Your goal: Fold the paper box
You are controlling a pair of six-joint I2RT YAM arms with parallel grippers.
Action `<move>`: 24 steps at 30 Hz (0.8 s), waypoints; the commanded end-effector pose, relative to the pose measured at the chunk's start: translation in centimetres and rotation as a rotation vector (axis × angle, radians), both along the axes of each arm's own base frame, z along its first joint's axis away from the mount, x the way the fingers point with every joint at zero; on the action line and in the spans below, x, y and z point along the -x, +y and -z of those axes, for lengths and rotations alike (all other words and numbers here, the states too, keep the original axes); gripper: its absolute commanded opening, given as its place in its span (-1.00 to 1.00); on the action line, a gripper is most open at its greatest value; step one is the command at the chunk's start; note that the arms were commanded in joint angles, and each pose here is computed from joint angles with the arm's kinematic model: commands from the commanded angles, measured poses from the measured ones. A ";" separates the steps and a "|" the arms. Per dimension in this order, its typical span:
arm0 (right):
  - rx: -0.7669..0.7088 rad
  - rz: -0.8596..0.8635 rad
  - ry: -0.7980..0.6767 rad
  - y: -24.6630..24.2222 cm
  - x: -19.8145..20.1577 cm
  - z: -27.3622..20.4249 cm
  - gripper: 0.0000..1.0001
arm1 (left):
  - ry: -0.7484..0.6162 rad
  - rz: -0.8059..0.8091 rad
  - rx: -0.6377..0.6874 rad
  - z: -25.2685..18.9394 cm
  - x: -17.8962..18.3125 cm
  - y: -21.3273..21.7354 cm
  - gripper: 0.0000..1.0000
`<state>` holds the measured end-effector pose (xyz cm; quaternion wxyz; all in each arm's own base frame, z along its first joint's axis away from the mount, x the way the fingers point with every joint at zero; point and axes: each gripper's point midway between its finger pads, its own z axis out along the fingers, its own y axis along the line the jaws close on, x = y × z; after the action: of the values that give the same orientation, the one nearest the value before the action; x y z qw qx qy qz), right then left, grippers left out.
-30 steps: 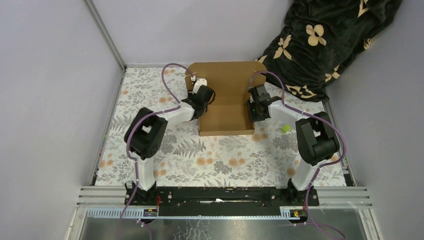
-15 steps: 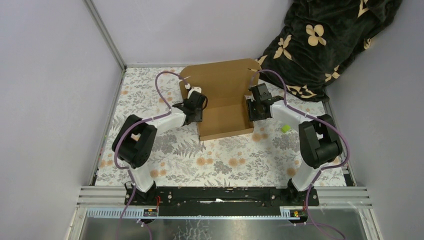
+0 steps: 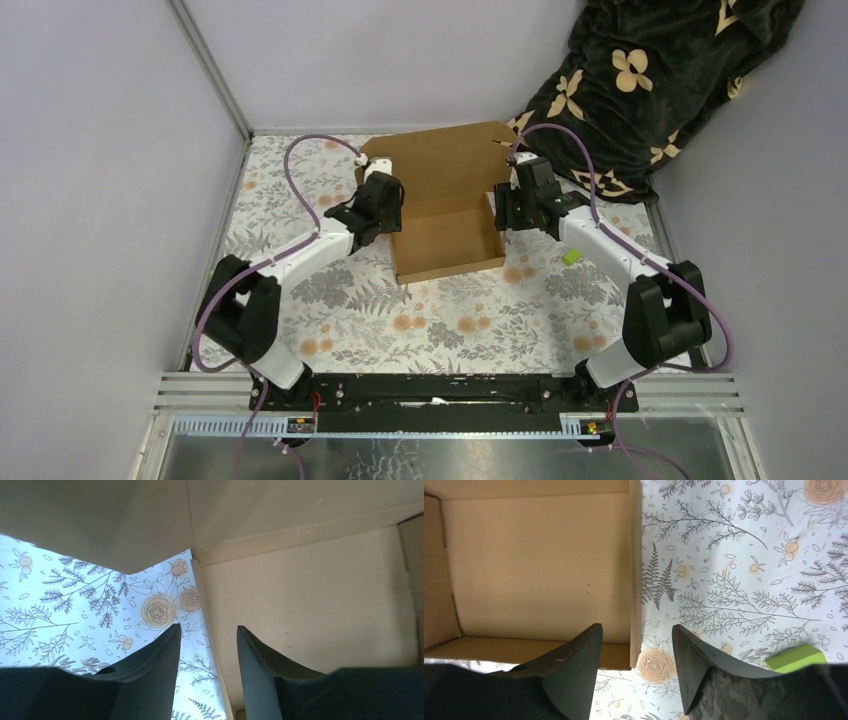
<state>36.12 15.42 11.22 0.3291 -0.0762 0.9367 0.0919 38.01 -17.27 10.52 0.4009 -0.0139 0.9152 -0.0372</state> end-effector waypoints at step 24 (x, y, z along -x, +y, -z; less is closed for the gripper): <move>0.202 0.734 0.028 -15.7 3.8 2.9 0.90 | -0.138 0.095 0.437 -6.4 9.5 -1.3 0.97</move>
<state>31.99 0.97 10.30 0.3443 0.1945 0.9084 -0.1357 28.74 -17.22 15.04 0.4288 -0.0554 0.8784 -0.2038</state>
